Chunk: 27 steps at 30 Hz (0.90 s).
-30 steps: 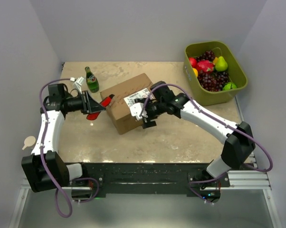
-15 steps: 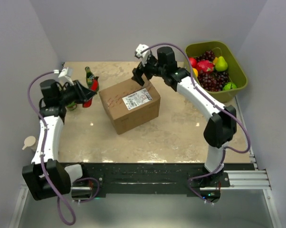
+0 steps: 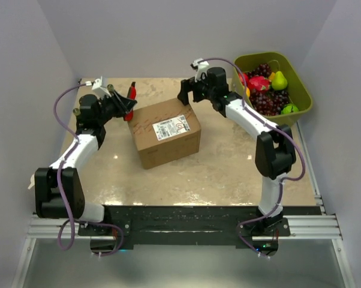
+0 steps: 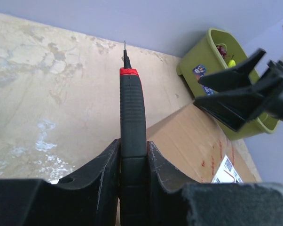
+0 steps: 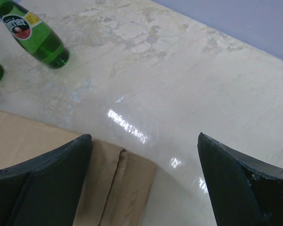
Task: Unpack the express box
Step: Adjust the express box at the center of the board.
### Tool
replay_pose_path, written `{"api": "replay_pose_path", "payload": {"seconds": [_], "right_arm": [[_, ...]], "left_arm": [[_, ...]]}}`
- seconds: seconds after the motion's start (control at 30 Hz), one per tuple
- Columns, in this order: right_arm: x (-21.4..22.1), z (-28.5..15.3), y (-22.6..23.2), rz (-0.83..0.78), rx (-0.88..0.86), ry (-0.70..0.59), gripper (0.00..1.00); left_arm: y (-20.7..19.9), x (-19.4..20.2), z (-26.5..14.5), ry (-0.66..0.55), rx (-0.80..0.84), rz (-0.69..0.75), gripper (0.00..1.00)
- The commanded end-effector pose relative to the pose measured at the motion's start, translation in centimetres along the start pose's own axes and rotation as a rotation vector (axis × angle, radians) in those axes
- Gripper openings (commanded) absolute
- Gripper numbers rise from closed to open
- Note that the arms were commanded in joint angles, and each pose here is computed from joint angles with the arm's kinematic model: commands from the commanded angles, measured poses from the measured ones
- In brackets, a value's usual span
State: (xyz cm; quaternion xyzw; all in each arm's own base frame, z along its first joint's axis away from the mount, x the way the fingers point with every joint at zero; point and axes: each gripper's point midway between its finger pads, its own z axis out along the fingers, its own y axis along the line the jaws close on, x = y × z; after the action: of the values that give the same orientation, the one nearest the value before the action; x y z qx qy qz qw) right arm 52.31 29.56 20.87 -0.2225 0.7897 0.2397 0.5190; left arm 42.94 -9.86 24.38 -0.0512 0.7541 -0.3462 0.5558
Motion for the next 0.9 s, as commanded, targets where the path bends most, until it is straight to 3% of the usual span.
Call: {"api": "replay_pose_path", "payload": {"seconds": [0.0,0.13,0.27,0.53,0.7,0.87], "right_arm": [[2.3,-4.8,0.2,0.065,0.042,0.084,0.99],[5.8,-8.3,-1.5,0.096,0.088,0.154,0.99],[5.8,-10.7,-3.2,0.112,0.121,0.143,0.99],[-2.1,-12.4,-4.3,0.072,0.031,-0.031,0.99],[-3.3,-11.6,-0.6,0.11,-0.174,-0.064,0.99],[-4.0,-12.5,0.6,0.071,-0.176,-0.074,0.99]], "left_arm": [[-3.3,-0.8,1.6,-0.075,0.156,-0.032,0.0],[-4.2,0.6,2.8,-0.049,0.184,-0.028,0.0],[-5.6,2.0,3.8,-0.016,0.218,-0.029,0.0],[-6.7,3.3,5.2,0.001,0.249,-0.011,0.0],[-7.3,3.1,6.6,-0.004,0.274,0.004,0.0],[-9.5,4.7,9.0,0.029,0.34,0.018,0.0]]}}
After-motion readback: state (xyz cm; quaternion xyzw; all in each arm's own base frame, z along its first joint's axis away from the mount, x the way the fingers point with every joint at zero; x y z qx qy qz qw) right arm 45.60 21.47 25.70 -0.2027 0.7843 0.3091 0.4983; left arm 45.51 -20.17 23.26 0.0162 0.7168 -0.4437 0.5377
